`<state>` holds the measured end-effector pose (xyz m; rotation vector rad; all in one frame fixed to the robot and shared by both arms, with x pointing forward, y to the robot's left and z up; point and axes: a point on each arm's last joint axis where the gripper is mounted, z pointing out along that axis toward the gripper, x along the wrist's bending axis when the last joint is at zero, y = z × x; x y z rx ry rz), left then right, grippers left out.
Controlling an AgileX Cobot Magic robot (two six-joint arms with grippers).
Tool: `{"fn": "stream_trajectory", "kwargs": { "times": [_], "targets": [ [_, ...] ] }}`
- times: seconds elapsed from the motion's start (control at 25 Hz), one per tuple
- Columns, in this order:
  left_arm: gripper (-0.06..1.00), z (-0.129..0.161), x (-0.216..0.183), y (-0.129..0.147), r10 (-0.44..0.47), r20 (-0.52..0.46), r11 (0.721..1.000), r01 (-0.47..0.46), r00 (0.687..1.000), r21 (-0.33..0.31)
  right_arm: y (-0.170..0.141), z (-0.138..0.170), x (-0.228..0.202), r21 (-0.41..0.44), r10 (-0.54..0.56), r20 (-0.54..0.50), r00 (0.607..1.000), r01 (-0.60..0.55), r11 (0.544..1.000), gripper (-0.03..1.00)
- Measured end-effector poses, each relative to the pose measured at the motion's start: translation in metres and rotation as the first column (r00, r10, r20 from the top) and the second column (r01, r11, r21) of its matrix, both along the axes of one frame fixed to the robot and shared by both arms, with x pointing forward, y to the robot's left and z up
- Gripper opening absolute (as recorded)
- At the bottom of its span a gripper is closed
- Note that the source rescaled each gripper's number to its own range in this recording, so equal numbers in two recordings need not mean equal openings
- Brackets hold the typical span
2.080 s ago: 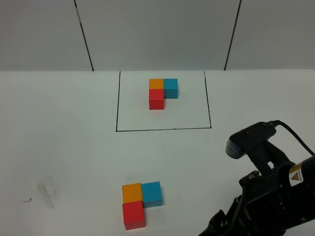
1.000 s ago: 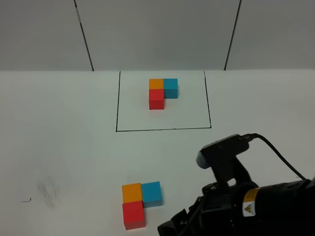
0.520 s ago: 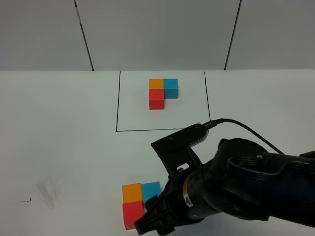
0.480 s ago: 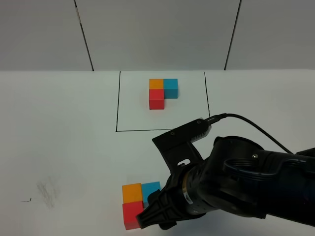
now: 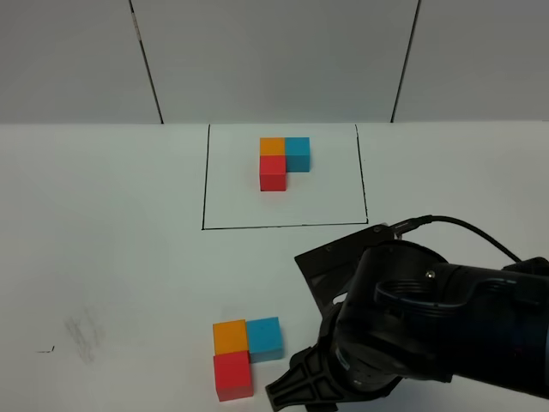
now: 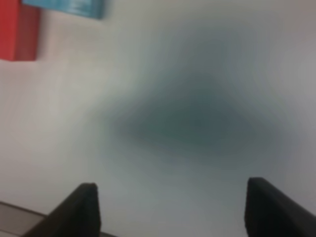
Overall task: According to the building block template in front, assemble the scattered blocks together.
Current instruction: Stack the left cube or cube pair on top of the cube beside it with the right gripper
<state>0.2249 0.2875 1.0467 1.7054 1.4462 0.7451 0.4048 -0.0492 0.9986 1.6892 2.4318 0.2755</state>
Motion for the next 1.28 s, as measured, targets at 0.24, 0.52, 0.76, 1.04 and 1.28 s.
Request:
{"fn": "stream_trajectory", "kwargs": {
  "times": [0.24,0.52,0.76,1.04,1.28],
  "targets": [
    [0.96,0.0,0.0,0.0,0.0,0.0,1.0,0.0,1.0,0.0,0.019,0.0,-0.025,0.06,0.076,-0.005,0.997,-0.076,0.995,0.46],
    [0.96,0.0,0.0,0.0,-0.002,0.001,1.0,0.002,1.0,0.002,0.023,0.001,-0.032,0.066,0.044,0.004,0.999,-0.044,0.997,0.46],
    [0.96,0.0,0.0,-0.002,-0.014,0.0,1.0,0.014,1.0,-0.016,0.028,0.011,-0.029,0.094,0.03,0.015,0.999,-0.032,0.995,0.46],
    [0.96,0.0,0.0,-0.002,-0.014,0.0,1.0,0.014,1.0,-0.017,0.033,0.014,-0.026,0.108,0.02,0.03,0.999,-0.024,0.994,0.46],
    [0.96,0.0,0.0,-0.002,-0.015,0.0,1.0,0.015,1.0,-0.018,0.037,0.005,-0.024,0.093,0.002,0.022,1.0,-0.004,0.996,0.46]
  ]
}}
